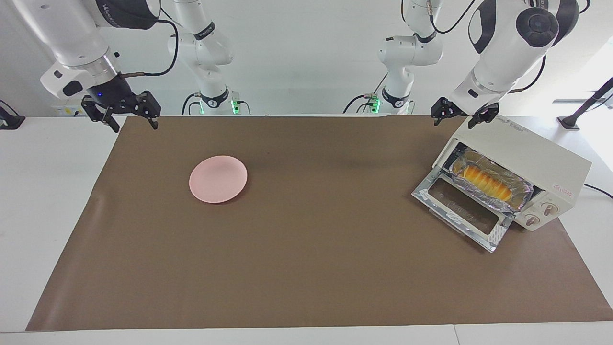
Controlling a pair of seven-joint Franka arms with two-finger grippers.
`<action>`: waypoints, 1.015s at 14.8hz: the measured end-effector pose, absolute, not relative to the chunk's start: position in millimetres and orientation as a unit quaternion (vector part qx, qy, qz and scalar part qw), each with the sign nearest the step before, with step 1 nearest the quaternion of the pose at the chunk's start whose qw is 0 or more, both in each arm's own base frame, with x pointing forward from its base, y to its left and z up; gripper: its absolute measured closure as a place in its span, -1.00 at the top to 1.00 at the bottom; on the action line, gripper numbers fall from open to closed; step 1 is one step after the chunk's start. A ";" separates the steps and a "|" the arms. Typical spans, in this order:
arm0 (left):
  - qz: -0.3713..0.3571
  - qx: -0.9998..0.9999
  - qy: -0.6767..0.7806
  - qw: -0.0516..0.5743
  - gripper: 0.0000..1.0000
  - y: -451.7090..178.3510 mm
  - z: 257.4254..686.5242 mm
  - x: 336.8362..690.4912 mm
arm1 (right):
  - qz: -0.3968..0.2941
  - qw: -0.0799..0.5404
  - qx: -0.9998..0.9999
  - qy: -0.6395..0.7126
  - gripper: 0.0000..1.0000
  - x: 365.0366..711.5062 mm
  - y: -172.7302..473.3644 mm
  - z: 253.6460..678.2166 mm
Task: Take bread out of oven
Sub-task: 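Grasp the foil tray of bread inside the oven with the left gripper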
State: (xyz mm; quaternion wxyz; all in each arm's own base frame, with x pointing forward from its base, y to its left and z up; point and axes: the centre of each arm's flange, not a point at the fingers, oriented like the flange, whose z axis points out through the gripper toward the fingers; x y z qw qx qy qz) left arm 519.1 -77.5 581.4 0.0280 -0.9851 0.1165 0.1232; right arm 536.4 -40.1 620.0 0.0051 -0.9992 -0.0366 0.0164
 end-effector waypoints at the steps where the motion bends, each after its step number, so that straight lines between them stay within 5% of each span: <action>1: 0.123 -0.985 0.117 0.028 1.00 -77.7 581.4 519.1 | 0.016 0.005 -0.999 -0.037 1.00 536.4 -40.0 620.0; 10: 0.049 -0.998 0.007 0.030 1.00 -71.7 581.7 541.2 | 0.016 0.005 -0.999 -0.040 1.00 536.7 -36.4 620.0; 15: 0.028 -0.986 -0.156 0.048 1.00 -63.5 520.5 592.6 | 0.016 0.005 -0.999 -0.040 1.00 536.7 -36.4 620.0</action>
